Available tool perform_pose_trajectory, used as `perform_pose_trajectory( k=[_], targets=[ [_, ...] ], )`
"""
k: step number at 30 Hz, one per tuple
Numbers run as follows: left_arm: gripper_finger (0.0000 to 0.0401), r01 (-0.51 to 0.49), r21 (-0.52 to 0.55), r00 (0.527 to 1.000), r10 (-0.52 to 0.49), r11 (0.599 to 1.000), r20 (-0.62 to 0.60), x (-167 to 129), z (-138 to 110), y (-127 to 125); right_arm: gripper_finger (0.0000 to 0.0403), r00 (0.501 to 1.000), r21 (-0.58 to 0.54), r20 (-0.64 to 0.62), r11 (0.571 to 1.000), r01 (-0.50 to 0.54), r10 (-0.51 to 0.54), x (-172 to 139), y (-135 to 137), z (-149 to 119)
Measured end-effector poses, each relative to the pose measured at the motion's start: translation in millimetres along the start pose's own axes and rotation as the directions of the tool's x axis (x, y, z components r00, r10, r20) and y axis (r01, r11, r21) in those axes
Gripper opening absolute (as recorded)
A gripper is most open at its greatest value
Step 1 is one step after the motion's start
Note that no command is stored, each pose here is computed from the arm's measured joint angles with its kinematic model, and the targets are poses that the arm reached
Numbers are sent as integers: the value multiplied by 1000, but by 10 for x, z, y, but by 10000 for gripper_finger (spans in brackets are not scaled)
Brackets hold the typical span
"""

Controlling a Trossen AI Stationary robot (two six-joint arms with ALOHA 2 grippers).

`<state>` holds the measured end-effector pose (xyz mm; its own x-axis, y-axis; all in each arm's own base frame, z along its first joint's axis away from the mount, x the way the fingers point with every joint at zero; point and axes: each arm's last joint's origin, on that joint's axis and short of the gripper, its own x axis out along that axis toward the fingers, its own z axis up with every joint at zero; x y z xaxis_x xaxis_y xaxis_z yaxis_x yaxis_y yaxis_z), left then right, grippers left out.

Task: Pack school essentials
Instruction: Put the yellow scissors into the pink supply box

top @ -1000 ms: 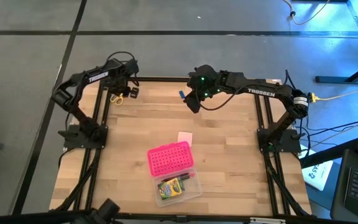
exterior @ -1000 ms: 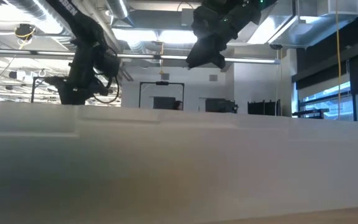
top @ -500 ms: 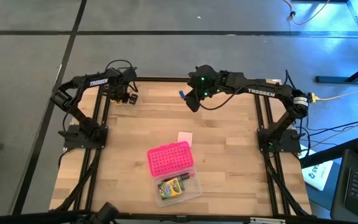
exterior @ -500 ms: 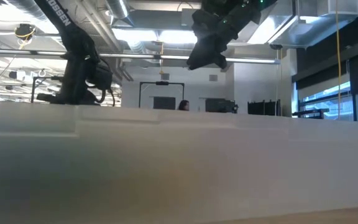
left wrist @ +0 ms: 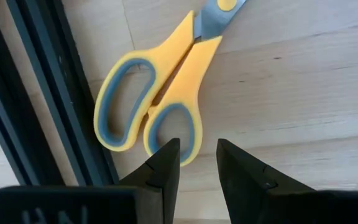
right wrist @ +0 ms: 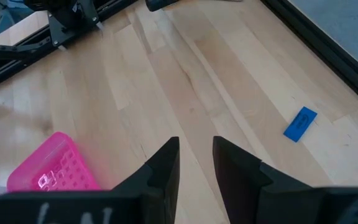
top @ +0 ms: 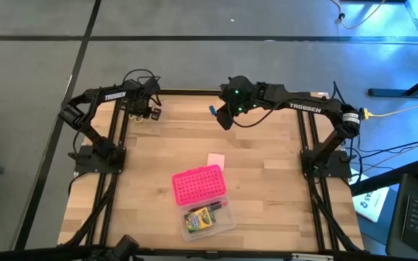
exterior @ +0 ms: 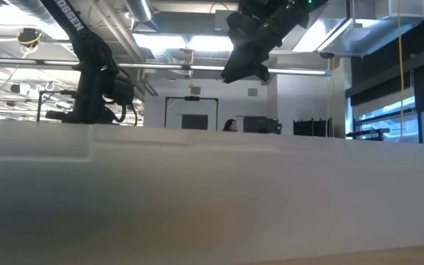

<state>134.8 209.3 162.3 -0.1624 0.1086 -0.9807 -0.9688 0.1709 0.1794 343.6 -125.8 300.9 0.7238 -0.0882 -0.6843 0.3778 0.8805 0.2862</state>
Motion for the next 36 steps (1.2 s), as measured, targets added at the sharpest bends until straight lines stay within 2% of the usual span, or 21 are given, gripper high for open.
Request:
perform_pose_trajectory(
  k=[20,29,36],
  targets=[
    [98,-25,2,1000,25,1000,18,100,-68,-29,99,1000,-2,10,1000,-2,2,1,2,9],
    [98,-86,7,996,86,996,22,197,-67,-126,99,1000,-6,22,1000,-4,4,-1,5,21],
    [98,-77,21,997,77,997,10,222,-79,-172,99,1000,-7,22,1000,-4,4,-1,5,21]
  ],
)
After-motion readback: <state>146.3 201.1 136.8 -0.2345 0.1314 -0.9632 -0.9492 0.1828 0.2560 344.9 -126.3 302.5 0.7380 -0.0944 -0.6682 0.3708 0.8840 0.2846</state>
